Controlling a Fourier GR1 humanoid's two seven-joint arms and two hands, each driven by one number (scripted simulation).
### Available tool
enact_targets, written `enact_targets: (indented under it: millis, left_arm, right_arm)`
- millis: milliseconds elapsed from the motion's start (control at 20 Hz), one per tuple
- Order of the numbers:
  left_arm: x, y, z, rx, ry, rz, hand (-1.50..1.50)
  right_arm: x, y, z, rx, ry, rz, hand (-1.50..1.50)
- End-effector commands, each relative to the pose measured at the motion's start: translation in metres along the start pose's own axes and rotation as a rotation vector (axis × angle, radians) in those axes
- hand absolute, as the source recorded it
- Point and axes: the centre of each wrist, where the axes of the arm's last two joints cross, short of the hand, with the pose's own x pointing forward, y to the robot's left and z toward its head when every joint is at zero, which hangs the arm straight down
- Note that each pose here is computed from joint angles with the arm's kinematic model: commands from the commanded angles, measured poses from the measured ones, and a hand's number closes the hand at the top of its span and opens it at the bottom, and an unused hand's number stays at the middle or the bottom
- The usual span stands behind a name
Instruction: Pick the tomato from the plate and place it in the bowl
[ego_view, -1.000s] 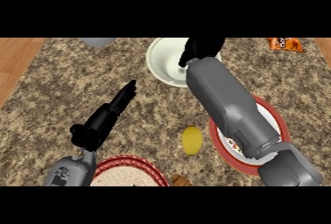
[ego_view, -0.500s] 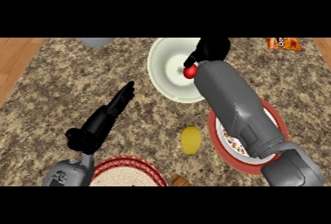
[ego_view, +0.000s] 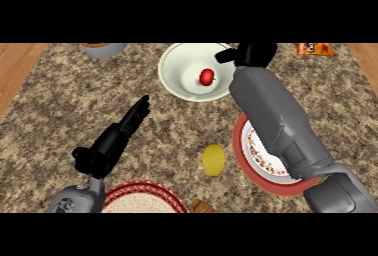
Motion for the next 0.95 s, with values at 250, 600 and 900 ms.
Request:
enact_targets:
  millis: [250, 600, 900]
  left_arm:
    - [-0.003, 0.016, 0.01, 0.06, 0.025, -0.001, 0.0]
    - [-0.004, 0.008, 0.019, 0.085, 0.038, -0.002, 0.0]
    - [-0.007, 0.023, 0.027, 0.089, 0.04, 0.003, 0.0]
  right_arm:
    - [-0.061, -0.015, -0.021, -0.163, 0.14, -0.219, -1.5]
    - [-0.107, -0.047, -0.002, -0.161, 0.089, -0.267, -1.5]
    - [-0.173, -0.097, 0.033, -0.09, 0.108, -0.307, -1.5]
